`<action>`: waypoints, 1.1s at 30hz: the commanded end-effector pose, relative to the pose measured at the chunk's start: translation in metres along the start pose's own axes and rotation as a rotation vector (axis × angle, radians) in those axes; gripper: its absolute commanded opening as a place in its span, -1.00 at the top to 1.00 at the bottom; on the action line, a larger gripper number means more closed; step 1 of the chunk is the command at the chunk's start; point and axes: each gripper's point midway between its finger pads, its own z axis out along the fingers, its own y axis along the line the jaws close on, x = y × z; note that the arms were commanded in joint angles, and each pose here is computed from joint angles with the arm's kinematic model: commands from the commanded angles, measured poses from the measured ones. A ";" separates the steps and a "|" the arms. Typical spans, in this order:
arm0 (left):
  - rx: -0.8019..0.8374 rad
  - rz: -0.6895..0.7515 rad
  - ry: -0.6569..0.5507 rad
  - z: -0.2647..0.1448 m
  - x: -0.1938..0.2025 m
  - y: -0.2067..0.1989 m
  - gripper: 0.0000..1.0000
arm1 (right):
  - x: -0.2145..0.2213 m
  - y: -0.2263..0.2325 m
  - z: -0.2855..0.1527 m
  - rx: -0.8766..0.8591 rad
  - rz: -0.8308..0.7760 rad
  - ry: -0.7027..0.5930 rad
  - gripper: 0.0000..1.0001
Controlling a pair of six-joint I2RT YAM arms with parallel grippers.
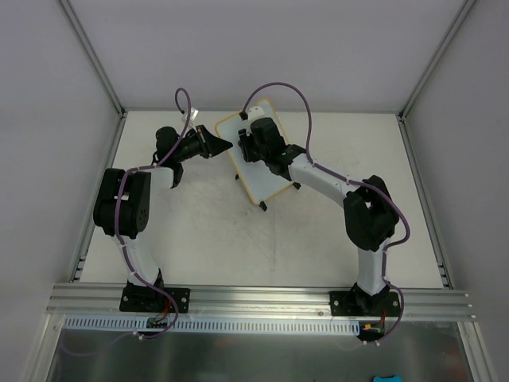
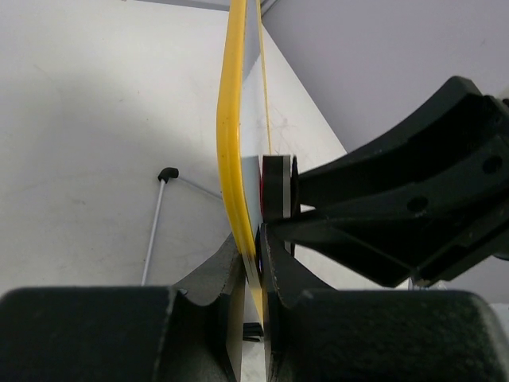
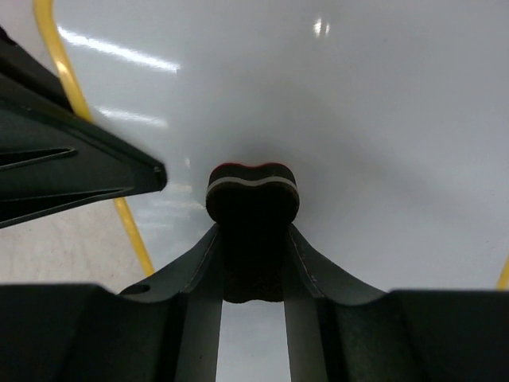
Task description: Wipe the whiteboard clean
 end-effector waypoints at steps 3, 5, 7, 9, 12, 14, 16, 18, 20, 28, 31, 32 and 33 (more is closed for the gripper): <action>0.144 0.170 0.030 0.003 -0.003 -0.038 1.00 | 0.023 0.047 -0.011 -0.141 0.066 0.024 1.00; 0.147 0.170 0.029 0.003 -0.004 -0.039 1.00 | 0.033 0.051 -0.013 -0.141 0.064 0.033 1.00; 0.147 0.169 0.029 0.003 -0.004 -0.039 1.00 | 0.053 0.051 -0.014 -0.134 0.075 0.055 1.00; 0.148 0.169 0.030 0.003 -0.004 -0.039 1.00 | 0.065 0.053 -0.014 -0.140 0.089 0.066 1.00; 0.148 0.169 0.030 0.003 -0.004 -0.039 1.00 | 0.096 0.053 -0.016 -0.140 0.118 0.107 1.00; 0.148 0.169 0.030 0.003 -0.004 -0.039 1.00 | 0.120 0.051 -0.020 -0.130 0.137 0.147 1.00; 0.148 0.170 0.029 0.003 -0.004 -0.040 1.00 | 0.133 0.048 -0.023 -0.122 0.148 0.157 1.00; 0.148 0.172 0.029 0.003 -0.005 -0.041 1.00 | 0.152 0.044 -0.028 -0.113 0.159 0.181 1.00; 0.148 0.172 0.029 0.003 -0.004 -0.041 1.00 | 0.159 0.040 -0.033 -0.105 0.168 0.186 1.00; 0.148 0.175 0.029 0.003 -0.004 -0.041 1.00 | 0.152 0.037 -0.058 -0.120 0.180 0.157 1.00; 0.146 0.174 0.029 0.003 -0.005 -0.040 1.00 | 0.131 0.036 -0.080 -0.130 0.190 0.101 1.00; 0.146 0.174 0.029 0.003 -0.005 -0.040 1.00 | 0.129 0.036 -0.086 -0.127 0.180 0.095 1.00; 0.146 0.173 0.030 0.003 -0.004 -0.040 1.00 | 0.128 0.036 -0.094 -0.124 0.172 0.098 1.00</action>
